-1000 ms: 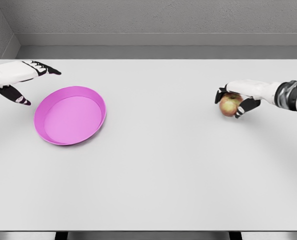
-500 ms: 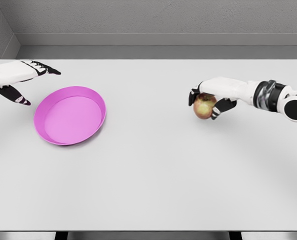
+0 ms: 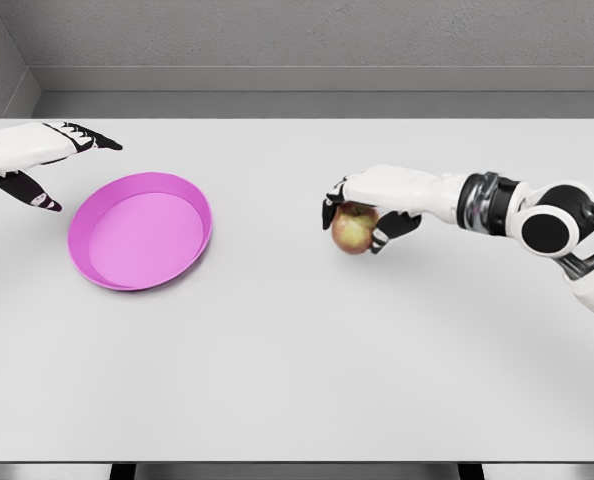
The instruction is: Put the apple on the plate with both arms
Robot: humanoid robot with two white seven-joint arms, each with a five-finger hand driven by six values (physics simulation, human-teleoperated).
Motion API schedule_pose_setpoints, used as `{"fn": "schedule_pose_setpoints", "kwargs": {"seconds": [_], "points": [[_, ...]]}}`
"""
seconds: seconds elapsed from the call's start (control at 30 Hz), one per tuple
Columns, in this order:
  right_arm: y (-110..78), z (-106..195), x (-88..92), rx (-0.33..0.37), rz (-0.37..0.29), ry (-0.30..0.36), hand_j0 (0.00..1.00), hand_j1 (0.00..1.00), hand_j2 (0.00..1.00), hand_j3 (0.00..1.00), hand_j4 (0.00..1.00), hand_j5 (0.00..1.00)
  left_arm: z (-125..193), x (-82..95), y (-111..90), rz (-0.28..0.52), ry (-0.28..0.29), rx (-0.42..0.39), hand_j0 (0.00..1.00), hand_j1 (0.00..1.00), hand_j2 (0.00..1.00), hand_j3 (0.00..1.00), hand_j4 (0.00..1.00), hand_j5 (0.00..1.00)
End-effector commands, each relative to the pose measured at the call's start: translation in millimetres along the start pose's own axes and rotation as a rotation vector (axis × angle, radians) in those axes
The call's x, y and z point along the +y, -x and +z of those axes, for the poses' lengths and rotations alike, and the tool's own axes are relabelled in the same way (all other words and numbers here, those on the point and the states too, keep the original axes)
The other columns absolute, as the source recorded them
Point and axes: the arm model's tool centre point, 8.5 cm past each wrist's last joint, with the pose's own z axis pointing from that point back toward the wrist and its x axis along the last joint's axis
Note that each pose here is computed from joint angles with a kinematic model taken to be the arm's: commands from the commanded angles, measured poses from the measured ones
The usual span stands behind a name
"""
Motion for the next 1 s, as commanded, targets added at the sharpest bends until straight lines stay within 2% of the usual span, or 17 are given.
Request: {"fn": "schedule_pose_setpoints", "kwargs": {"seconds": [0.0, 0.23, 0.33, 0.57, 0.6, 0.63, 0.97], "points": [[-11.2, -10.3, 4.4, -0.036, -0.004, -0.009, 0.51, 0.51, 0.51, 0.51, 0.51, 0.51, 0.5, 0.7, 0.3, 0.005, -0.005, 0.001, 1.0, 1.0, 1.0, 1.0, 1.0, 1.0], [-27.9, -26.8, -3.5, -0.085, -0.007, 0.012, 0.51, 0.51, 0.51, 0.51, 0.51, 0.51, 0.3, 0.9, 0.0, 0.003, -0.004, 0.0, 1.0, 1.0, 1.0, 1.0, 1.0, 1.0], [-37.3, -38.0, -3.6, -0.111, 0.001, -0.001, 0.51, 0.51, 0.51, 0.51, 0.51, 0.51, 0.3, 0.9, 0.0, 0.003, -0.004, 0.0, 1.0, 1.0, 1.0, 1.0, 1.0, 1.0], [-36.1, -39.3, -1.8, -0.109, -0.003, -0.006, 0.52, 0.52, 0.52, 0.52, 0.52, 0.52, 0.3, 0.9, 0.0, 0.003, -0.004, 0.0, 1.0, 1.0, 1.0, 1.0, 1.0, 1.0], [-36.1, -39.3, -1.8, -0.109, -0.003, -0.006, 0.58, 0.58, 0.58, 0.58, 0.58, 0.58, 1.0, 0.9, 0.4, 0.003, -0.004, 0.002, 1.0, 1.0, 1.0, 1.0, 1.0, 1.0], [-36.1, -39.3, -1.9, -0.109, -0.003, -0.005, 1.0, 1.0, 1.0, 1.0, 1.0, 1.0, 1.0, 0.9, 0.4, 0.003, -0.004, 0.002, 1.0, 1.0, 1.0, 1.0, 1.0, 1.0], [-37.7, -38.0, -2.8, -0.113, 0.003, -0.003, 1.0, 1.0, 1.0, 1.0, 1.0, 1.0, 0.3, 0.9, 0.0, 0.003, -0.004, 0.0, 1.0, 1.0, 1.0, 1.0, 1.0, 1.0]]}}
